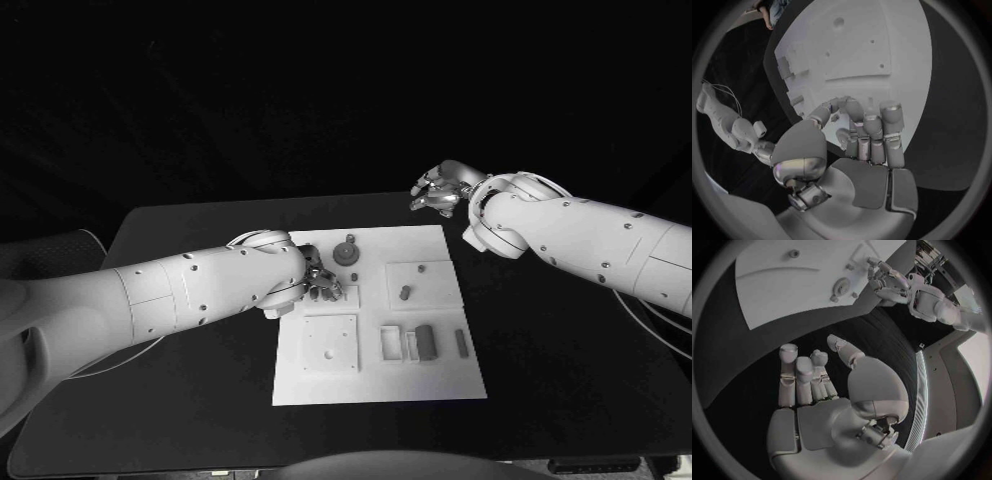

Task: Assemble the parts on the task board

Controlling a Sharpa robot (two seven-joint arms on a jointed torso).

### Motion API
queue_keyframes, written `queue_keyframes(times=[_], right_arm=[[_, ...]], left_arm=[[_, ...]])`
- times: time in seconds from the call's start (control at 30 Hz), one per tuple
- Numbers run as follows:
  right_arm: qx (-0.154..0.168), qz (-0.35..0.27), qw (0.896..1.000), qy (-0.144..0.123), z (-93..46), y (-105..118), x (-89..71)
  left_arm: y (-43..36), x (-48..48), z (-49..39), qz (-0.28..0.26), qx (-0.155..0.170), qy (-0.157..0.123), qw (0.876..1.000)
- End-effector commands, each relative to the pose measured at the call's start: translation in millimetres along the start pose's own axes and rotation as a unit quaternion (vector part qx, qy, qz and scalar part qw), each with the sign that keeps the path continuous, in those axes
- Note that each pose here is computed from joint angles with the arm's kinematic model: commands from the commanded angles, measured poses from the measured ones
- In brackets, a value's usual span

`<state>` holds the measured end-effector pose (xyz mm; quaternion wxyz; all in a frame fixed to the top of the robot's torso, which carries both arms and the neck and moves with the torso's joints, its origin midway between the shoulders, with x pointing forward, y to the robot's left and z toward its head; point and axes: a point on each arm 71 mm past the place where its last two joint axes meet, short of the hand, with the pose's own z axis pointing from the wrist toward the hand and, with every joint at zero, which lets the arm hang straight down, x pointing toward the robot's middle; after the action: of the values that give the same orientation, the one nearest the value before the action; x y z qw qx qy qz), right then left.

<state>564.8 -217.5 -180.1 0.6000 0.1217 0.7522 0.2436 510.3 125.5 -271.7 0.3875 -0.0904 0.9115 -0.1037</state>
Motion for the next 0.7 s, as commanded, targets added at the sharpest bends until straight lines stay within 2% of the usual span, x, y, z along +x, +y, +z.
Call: queue_keyframes(times=[0.03,0.53,0.7], right_arm=[[-0.004,-0.003,1.0,0.006,-0.1,0.9,1.2],[-0.005,-0.003,1.0,0.006,-0.1,1.2,1.6],[-0.005,-0.003,1.0,0.006,0.0,1.4,1.7]], left_arm=[[-0.3,1.2,0.2,0.007,-0.001,0.009,1.0],[-0.2,1.2,0.9,0.014,-0.003,0.012,1.0],[-2.9,1.7,0.7,0.017,0.0,0.01,1.0]])
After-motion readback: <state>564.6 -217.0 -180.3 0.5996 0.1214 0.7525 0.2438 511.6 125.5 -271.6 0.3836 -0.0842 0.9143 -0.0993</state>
